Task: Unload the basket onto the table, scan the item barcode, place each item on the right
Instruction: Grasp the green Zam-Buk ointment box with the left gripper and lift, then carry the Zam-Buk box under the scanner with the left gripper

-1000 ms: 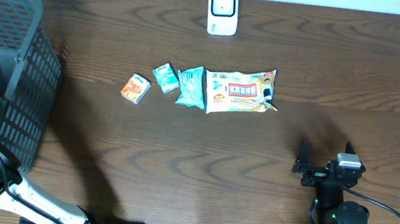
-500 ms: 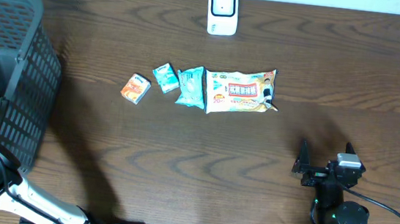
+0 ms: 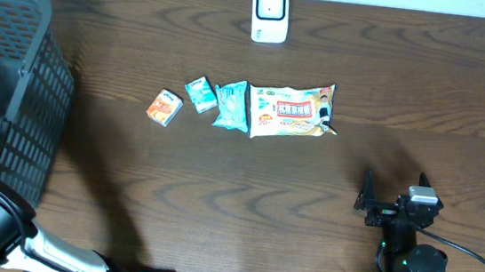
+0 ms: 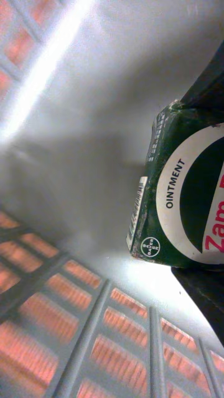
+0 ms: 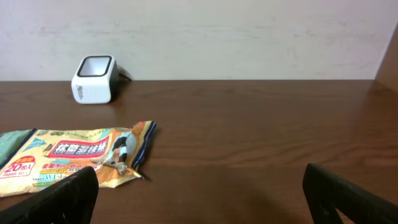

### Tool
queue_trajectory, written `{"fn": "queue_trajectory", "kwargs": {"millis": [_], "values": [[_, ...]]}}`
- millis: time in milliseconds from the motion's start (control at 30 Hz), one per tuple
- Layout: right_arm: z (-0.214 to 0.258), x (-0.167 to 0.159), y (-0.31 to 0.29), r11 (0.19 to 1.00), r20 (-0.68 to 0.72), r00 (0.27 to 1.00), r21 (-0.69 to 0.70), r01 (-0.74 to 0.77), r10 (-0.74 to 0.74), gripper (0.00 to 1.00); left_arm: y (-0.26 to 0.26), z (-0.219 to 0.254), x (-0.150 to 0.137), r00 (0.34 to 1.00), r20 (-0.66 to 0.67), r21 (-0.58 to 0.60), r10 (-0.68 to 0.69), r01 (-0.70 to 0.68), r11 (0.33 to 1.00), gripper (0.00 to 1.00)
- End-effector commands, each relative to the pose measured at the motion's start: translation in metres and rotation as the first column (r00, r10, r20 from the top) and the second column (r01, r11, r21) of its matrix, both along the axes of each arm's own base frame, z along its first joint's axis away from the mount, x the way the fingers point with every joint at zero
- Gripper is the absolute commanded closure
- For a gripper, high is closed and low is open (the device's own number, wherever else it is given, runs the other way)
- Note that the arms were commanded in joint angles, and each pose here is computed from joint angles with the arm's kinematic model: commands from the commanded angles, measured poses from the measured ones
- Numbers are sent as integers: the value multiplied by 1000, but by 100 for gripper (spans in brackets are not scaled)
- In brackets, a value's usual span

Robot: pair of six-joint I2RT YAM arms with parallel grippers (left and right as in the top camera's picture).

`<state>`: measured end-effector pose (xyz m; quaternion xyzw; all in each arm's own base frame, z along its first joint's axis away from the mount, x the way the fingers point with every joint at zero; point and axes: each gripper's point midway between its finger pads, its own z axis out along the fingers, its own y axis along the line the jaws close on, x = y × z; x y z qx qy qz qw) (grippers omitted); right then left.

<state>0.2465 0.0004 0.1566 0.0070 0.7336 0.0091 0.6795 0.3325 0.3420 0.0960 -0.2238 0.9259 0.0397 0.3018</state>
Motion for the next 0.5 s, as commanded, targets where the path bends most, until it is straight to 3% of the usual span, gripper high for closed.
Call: {"fn": "queue_trajectory", "kwargs": {"millis": [0, 233, 467], "values": [[-1, 0, 1, 1000, -1, 1000, 7, -5, 5, 1, -6, 32, 5, 996, 86, -6, 20, -19, 1000, 48], [-1, 0, 1, 1000, -1, 1000, 7, -5, 5, 1, -25, 123, 15, 950, 313, 20, 16, -24, 1000, 47], [-1, 0, 1, 1000, -2, 1000, 6, -5, 5, 1, -69, 235, 19, 809, 587, 23, -37, 29, 999, 47]]}}
